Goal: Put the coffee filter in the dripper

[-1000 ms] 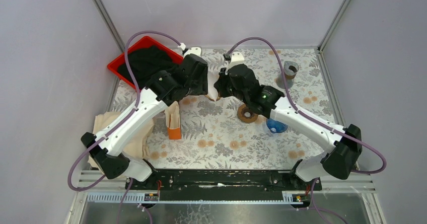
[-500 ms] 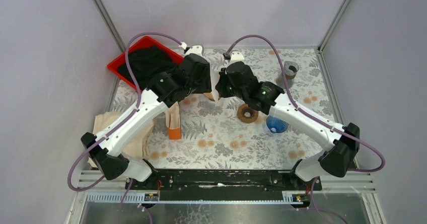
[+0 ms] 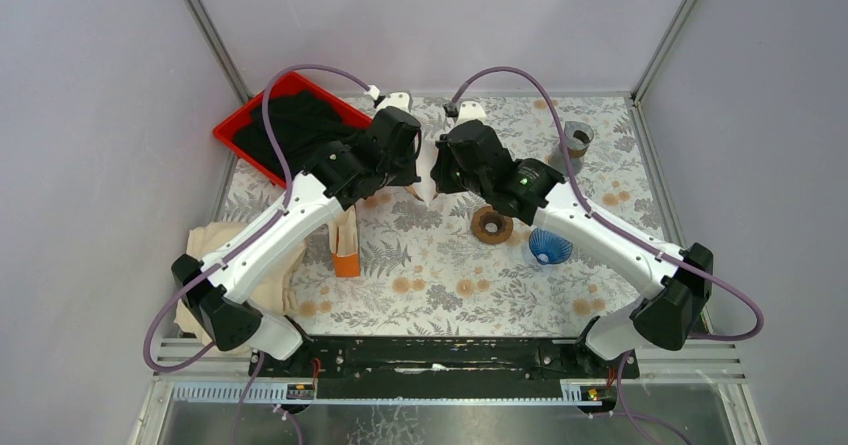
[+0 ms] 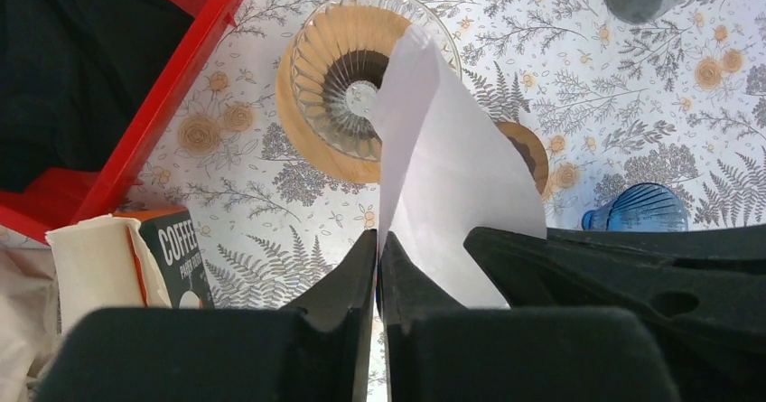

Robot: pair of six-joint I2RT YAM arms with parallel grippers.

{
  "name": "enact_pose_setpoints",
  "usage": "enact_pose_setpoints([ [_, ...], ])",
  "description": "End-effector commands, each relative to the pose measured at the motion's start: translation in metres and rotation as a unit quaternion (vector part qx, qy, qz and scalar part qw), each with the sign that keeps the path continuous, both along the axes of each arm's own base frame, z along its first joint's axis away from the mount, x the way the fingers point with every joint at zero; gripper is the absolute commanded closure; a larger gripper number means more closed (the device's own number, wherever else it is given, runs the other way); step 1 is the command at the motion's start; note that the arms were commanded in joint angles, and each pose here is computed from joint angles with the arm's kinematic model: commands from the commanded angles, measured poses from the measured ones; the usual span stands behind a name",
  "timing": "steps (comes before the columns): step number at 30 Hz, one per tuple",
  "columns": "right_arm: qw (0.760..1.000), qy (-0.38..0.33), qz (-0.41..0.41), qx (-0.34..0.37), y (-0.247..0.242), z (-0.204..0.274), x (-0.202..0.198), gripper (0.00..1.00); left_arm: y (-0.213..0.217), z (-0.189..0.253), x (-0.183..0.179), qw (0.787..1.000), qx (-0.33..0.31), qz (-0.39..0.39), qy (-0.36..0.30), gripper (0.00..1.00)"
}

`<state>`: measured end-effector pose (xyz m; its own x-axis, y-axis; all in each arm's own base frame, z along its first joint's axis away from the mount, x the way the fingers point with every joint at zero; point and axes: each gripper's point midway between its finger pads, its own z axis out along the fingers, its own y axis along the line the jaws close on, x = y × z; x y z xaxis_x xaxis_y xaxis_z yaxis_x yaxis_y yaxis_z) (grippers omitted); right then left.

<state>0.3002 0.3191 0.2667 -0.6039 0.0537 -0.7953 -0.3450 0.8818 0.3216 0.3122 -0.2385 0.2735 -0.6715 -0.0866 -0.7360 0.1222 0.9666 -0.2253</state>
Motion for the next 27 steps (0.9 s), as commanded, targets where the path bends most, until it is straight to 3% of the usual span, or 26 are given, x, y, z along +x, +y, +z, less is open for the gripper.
enact_pose_setpoints([
  [1, 1.0, -0.027, -0.012, 0.008, -0.001, 0.026, 0.004, 0.97, 0.003, 0.008, 0.011, 1.0, 0.002, 0.017, -0.018, 0.92],
  [6, 0.999, -0.032, -0.023, -0.016, -0.009, 0.026, 0.007, 0.96, 0.009, 0.005, 0.011, 1.0, 0.016, 0.021, -0.009, 1.0],
  [17, 0.997, -0.033, -0.038, -0.065, -0.022, 0.023, 0.019, 0.91, 0.021, 0.009, 0.02, 1.0, 0.017, 0.021, 0.005, 1.0],
  [27, 0.997, -0.026, -0.043, -0.067, -0.027, 0.023, 0.038, 0.9, 0.026, -0.001, 0.031, 0.999, 0.018, 0.008, 0.033, 1.0],
])
